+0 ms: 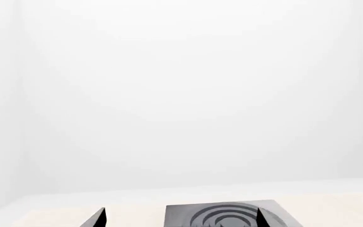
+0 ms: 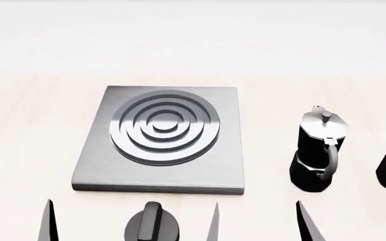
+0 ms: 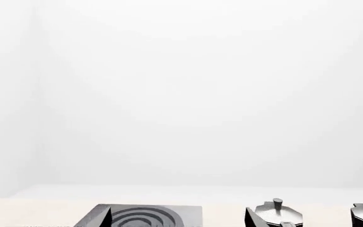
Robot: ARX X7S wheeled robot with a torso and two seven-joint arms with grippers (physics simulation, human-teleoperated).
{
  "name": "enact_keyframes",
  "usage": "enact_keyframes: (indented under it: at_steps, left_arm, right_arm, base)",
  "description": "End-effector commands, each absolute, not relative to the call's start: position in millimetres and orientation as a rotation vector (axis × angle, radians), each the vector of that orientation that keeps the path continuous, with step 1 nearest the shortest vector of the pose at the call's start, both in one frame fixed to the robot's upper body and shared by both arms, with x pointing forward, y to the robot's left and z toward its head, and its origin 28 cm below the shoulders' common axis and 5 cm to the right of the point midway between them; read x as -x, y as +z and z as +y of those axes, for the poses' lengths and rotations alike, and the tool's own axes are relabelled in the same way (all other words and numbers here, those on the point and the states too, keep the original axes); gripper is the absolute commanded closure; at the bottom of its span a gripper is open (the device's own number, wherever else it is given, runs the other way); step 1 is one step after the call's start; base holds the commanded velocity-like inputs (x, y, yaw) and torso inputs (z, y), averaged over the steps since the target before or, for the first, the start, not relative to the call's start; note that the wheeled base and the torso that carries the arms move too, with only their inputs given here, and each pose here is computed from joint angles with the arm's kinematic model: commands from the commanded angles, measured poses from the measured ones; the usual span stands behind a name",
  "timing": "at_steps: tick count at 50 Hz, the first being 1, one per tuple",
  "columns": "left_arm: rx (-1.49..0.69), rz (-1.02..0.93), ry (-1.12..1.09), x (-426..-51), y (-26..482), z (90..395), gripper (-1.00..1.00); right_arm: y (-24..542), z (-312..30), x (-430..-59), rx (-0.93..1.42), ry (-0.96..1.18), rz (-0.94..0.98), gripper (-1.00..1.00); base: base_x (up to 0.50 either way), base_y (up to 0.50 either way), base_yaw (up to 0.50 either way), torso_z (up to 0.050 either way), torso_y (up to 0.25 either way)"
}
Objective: Put both moka pots on the stove.
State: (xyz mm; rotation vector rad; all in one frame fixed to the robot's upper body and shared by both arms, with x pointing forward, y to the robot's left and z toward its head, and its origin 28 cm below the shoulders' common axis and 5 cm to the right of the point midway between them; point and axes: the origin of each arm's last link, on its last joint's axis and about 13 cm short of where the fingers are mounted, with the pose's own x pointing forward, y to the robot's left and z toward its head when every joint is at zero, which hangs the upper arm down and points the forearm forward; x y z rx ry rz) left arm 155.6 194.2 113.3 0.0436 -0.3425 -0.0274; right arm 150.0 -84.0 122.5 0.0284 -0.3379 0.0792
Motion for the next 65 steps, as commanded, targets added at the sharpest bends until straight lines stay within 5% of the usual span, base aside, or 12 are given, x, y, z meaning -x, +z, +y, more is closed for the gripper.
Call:
enact_keyframes:
  at_steps: [1,31,65]
  left_arm:
    - [-0.045,-0.341,-0.029,-156,113,194,-1.0]
    - [-0.039,-0.343,-0.023,-156,114,196,-1.0]
    - [-0.043,-0.337,-0.017,-157,113,196,-1.0]
  right_arm:
    - [124,-86,-155,0.003,0.034,-0.328,-1.0]
    - [192,-140,-238,0.145,-0.144,-0.227,-1.0]
    - [185,-194,-328,0.171,-0.024,0.263,-1.0]
  base:
    - [0.0,0.0,0.0,0.0,0.0]
    - [0.0,0.0,0.0,0.0,0.0]
    - [0.0,0.0,0.0,0.0,0.0]
